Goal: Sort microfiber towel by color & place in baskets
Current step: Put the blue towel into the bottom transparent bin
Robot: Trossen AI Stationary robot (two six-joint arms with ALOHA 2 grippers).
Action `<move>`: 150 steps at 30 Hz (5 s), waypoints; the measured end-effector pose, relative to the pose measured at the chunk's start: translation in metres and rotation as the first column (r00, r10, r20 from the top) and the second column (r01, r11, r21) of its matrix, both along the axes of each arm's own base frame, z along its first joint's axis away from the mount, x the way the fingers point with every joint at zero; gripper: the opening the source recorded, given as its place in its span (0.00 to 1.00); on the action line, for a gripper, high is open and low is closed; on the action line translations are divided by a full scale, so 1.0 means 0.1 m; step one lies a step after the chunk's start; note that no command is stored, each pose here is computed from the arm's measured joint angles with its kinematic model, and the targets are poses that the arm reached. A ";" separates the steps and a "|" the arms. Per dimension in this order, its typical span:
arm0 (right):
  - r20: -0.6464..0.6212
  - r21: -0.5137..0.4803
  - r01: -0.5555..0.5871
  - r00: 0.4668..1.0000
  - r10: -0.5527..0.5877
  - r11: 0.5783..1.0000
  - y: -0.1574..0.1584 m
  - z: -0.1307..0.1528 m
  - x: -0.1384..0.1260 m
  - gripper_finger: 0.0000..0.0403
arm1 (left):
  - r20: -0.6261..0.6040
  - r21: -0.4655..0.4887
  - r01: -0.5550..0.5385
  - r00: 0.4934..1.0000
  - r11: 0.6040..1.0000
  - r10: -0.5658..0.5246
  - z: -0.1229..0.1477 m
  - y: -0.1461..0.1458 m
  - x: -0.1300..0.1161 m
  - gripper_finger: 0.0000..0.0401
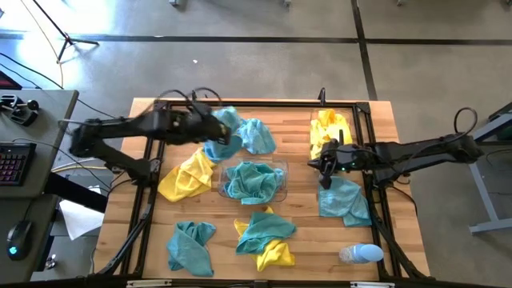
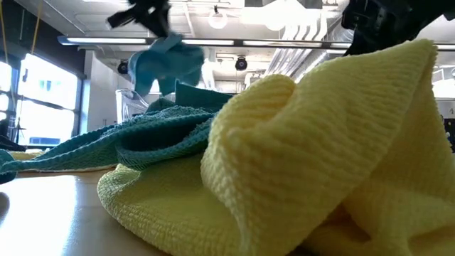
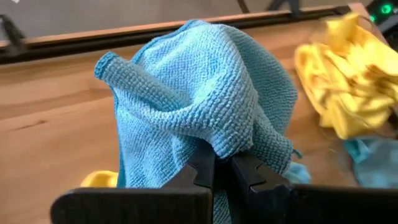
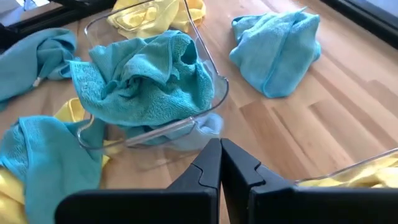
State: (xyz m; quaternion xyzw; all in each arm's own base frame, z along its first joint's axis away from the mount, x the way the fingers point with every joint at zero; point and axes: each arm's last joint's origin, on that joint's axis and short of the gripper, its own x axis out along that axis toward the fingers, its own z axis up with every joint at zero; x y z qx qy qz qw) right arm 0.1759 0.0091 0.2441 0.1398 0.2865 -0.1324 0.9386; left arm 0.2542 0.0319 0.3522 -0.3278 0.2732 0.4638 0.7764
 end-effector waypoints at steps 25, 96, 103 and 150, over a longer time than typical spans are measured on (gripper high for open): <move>-0.114 -0.053 -0.126 0.986 0.119 0.991 0.01 -0.06 -0.09 0.00 | -0.297 0.022 0.223 0.932 0.975 -0.206 -0.85 -1.25 1.45 0.00; -0.112 0.000 -0.158 0.981 0.157 0.987 0.03 -0.06 -0.09 0.00 | -0.315 -0.209 -0.078 0.949 0.975 0.009 -1.86 -0.89 1.78 0.40; -0.112 0.000 -0.158 0.981 0.157 0.987 0.03 -0.06 -0.09 0.00 | -0.312 -0.223 -0.078 0.950 0.972 0.005 -1.86 -0.90 1.78 0.40; -0.113 0.008 -0.151 0.982 0.151 0.989 0.03 -0.07 -0.09 0.00 | -0.166 -0.297 -0.211 0.972 0.931 0.167 -1.60 -0.62 1.43 0.40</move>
